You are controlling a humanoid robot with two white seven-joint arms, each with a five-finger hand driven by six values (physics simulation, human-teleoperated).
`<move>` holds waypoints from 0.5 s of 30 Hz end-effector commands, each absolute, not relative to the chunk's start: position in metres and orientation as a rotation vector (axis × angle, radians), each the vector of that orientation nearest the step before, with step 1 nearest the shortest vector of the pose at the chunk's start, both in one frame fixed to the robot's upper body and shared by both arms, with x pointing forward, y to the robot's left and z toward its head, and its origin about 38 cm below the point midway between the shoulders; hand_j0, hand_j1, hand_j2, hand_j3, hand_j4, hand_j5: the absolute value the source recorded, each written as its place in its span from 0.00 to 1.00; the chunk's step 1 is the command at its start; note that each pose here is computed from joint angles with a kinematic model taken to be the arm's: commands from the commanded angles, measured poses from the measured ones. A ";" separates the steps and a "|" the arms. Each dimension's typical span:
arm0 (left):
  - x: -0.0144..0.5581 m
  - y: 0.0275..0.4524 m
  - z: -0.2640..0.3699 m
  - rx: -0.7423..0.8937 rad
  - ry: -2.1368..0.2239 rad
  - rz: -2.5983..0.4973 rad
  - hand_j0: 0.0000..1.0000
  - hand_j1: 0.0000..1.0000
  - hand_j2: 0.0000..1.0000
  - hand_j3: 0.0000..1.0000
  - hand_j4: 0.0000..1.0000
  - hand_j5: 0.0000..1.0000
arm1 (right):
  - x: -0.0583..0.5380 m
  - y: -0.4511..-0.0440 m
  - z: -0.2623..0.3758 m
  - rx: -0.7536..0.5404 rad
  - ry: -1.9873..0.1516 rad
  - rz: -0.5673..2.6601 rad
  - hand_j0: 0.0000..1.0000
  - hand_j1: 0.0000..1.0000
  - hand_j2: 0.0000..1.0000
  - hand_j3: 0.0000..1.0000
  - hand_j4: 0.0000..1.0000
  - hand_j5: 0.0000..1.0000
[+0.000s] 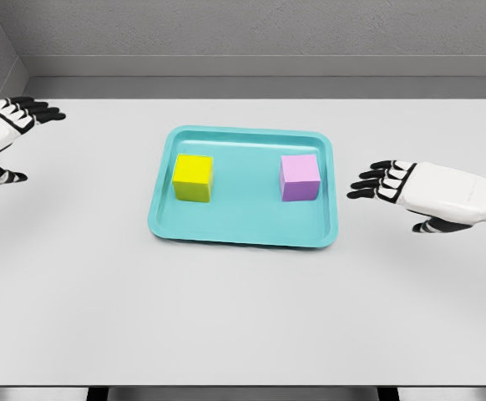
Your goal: Push two cubes
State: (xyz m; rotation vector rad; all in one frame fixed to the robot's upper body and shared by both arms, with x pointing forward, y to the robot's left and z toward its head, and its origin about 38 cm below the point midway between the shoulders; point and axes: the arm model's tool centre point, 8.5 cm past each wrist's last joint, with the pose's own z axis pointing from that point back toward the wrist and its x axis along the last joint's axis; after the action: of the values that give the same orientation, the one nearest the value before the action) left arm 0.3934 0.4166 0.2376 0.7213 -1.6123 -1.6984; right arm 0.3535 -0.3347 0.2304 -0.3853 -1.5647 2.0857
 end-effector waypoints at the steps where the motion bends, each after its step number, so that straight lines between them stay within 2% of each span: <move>1: 0.393 0.414 0.237 0.718 -1.612 -1.706 1.00 1.00 1.00 1.00 1.00 1.00 | 0.354 -0.339 0.231 -0.392 -1.555 2.078 1.00 1.00 1.00 1.00 1.00 1.00; 5: 0.393 0.414 0.235 0.706 -1.591 -1.720 1.00 1.00 1.00 1.00 1.00 1.00 | 0.355 -0.338 0.233 -0.395 -1.574 2.067 1.00 1.00 1.00 1.00 1.00 1.00; 8: 0.393 0.412 0.234 0.702 -1.598 -1.717 1.00 1.00 1.00 1.00 1.00 1.00 | 0.363 -0.345 0.244 -0.443 -1.595 2.036 1.00 1.00 1.00 1.00 1.00 1.00; 11: 0.393 0.405 0.233 0.722 -1.586 -1.770 1.00 1.00 1.00 1.00 1.00 1.00 | 0.378 -0.353 0.256 -0.537 -1.548 2.076 1.00 1.00 1.00 1.00 1.00 1.00; 13: 0.393 0.404 0.231 0.731 -1.572 -1.789 1.00 1.00 1.00 1.00 1.00 1.00 | 0.395 -0.354 0.260 -0.614 -1.328 2.240 1.00 1.00 1.00 1.00 1.00 1.00; 15: 0.395 0.402 0.225 0.734 -1.566 -1.794 1.00 1.00 1.00 1.00 1.00 1.00 | 0.412 -0.348 0.267 -0.781 -1.231 2.348 1.00 1.00 1.00 1.00 1.00 1.00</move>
State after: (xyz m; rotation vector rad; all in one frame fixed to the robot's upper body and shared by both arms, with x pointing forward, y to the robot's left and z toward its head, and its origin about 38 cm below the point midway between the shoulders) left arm 0.3940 0.4039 0.2287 0.7306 -1.5709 -1.7872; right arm 0.4045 -0.3464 0.2858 -0.7353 -1.3846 2.2633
